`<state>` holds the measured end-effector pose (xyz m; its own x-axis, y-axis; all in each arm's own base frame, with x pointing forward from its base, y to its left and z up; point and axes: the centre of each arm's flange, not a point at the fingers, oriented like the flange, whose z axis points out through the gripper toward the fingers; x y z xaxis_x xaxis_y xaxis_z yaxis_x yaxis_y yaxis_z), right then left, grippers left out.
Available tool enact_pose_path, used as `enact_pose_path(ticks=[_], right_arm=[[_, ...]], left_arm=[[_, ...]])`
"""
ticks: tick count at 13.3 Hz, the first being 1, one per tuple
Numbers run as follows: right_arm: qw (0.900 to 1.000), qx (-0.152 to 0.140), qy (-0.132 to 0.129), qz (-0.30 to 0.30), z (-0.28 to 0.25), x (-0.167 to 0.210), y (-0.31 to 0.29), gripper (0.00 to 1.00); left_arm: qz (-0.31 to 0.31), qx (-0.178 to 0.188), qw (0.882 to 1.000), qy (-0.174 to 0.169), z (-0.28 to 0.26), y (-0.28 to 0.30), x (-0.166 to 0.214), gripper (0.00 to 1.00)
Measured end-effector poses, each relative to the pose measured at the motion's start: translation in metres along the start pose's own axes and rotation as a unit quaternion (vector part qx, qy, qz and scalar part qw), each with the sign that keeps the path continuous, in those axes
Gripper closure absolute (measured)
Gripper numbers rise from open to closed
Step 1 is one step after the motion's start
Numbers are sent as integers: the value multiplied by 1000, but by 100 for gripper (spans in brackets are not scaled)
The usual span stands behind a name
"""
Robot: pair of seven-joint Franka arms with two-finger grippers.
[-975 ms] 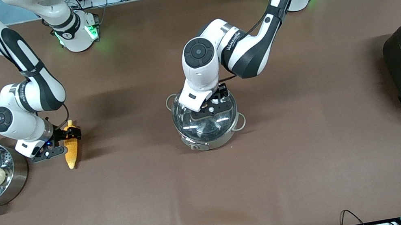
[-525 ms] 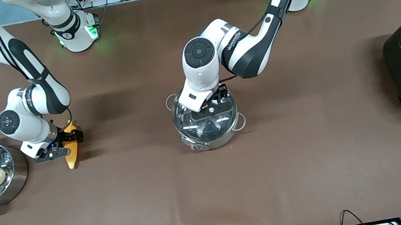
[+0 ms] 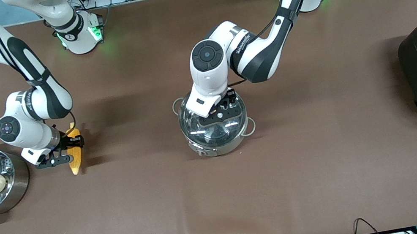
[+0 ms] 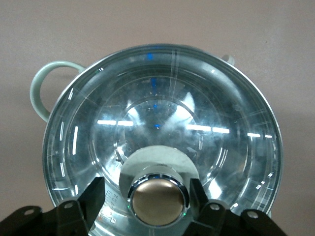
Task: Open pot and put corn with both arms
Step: 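Grasp the lid knob with the left gripper while the right gripper grasps the corn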
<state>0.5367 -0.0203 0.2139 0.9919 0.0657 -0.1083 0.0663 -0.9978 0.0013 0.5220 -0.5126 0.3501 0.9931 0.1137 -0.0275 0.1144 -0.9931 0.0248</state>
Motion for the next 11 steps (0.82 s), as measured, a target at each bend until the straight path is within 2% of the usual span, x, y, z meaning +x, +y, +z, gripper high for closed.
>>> enact_pose_path(ticks=[1,2,3,4,9,11], right_arm=[[1000,2,-5,1,-19,4,-3,73],[1000,5,-8,8,-39,8,-6,84],[1000,8,-10,20,-61,14,-14,96],[1000,9,-10,26,-84,20,-26,100],[999,10,-37,21,-173,42,-59,100],[999,10,-38,17,-196,45,-63,100]], left_arm=[[0,0,1000,0,1,1,-1,24],[0,-1,1000,1,0,1,-1,31],[0,-6,1000,4,-2,4,-2,44],[0,-7,1000,5,-2,5,-3,50],[-5,-7,1000,6,-11,3,0,50],[-11,-1,1000,7,-49,-7,2,50]])
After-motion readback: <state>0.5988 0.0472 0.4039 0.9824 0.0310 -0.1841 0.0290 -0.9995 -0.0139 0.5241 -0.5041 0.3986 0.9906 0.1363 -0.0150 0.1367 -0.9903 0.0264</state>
